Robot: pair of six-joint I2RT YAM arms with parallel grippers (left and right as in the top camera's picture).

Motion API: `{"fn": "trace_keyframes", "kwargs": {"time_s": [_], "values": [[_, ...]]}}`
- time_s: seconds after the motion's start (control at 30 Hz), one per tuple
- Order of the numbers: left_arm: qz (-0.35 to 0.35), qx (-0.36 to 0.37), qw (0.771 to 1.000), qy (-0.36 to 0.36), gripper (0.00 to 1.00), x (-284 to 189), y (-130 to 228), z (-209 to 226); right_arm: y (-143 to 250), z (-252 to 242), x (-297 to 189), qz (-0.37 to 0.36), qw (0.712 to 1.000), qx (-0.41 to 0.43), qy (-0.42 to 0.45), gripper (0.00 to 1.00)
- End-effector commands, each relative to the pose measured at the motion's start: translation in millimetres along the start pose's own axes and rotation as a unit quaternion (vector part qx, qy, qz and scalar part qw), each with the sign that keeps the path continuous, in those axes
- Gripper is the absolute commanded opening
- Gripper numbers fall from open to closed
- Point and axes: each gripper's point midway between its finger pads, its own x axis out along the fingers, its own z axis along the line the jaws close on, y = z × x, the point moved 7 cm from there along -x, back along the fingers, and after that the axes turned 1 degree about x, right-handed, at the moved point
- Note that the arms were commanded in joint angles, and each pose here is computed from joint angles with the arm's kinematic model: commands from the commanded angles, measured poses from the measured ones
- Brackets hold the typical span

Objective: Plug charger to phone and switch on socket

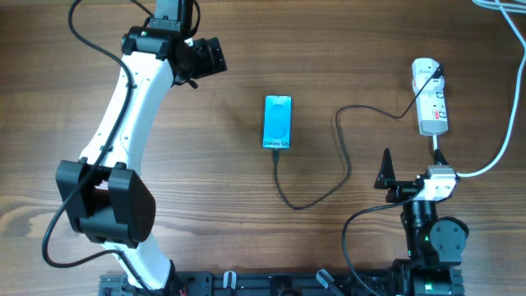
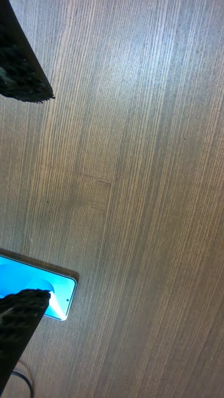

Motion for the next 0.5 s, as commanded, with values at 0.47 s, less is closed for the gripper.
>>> {"fn": "trace_keyframes", "kwargs": {"time_s": [0.47], "values": [[0.019,-0.004,1.000,-0.013,1.00,4.7,7.2,2.6,-1.7,0.4,-0.8,-0.007,1.000,-0.009,-0.004,1.00]]}}
